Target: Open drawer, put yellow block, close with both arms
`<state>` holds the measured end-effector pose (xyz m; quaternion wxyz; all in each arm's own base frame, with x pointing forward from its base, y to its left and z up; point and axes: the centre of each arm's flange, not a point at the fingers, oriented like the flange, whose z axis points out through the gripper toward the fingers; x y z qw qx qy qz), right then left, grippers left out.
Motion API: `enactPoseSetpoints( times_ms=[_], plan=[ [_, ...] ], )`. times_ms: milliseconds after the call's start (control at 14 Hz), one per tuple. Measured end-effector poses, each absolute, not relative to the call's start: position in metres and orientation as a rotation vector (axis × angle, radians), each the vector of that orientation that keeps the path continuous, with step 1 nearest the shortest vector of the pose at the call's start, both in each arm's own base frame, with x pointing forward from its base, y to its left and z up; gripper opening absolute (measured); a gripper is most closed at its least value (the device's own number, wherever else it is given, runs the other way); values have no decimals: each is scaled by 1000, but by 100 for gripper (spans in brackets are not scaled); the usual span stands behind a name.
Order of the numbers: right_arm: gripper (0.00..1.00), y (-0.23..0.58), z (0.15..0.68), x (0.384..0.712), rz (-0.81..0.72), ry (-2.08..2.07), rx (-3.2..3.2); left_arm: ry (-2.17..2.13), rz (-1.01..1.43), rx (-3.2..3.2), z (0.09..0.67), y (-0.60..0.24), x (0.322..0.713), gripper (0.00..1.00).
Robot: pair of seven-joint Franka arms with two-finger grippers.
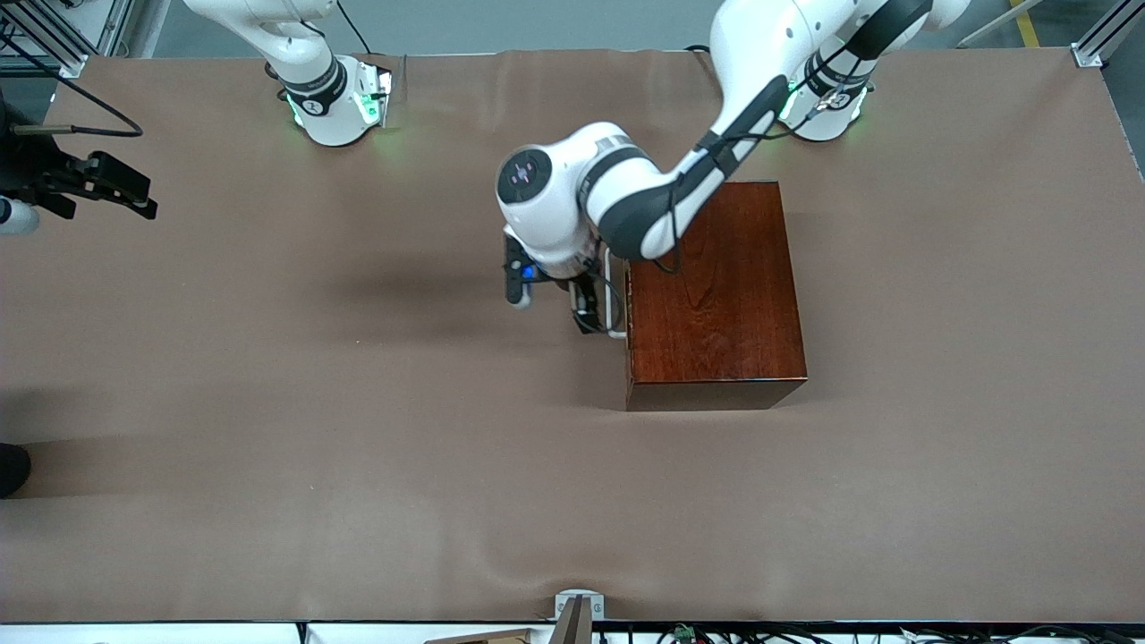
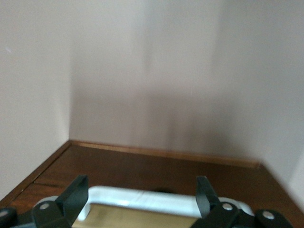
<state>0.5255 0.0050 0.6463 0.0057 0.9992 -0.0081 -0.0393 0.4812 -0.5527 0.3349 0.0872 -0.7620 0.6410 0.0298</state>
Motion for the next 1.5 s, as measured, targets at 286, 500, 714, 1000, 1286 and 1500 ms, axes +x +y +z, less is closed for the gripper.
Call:
enactPoseSetpoints(
  times_ms=[286, 500, 714, 1000, 1286, 1500],
  plan=[
    [100, -6, 649, 521, -144, -57, 3126, 1384, -148, -2699, 450, -545, 479, 100],
    [100, -16, 649, 521, -142, -61, 3127, 880, -149, -2886, 546, -457, 507, 100],
    [100, -31, 666, 521, -65, -12, 3140, 538, -76, -2973, 610, -339, 540, 100],
    [100, -23, 680, 523, 4, 26, 3150, 141, 47, -3097, 633, -187, 581, 100],
    [100, -13, 675, 517, -88, -7, 3107, -44, 181, -3114, 631, -118, 583, 100],
    [100, -11, 674, 515, -112, -23, 3082, -59, 182, -3157, 641, -56, 566, 100]
  ],
)
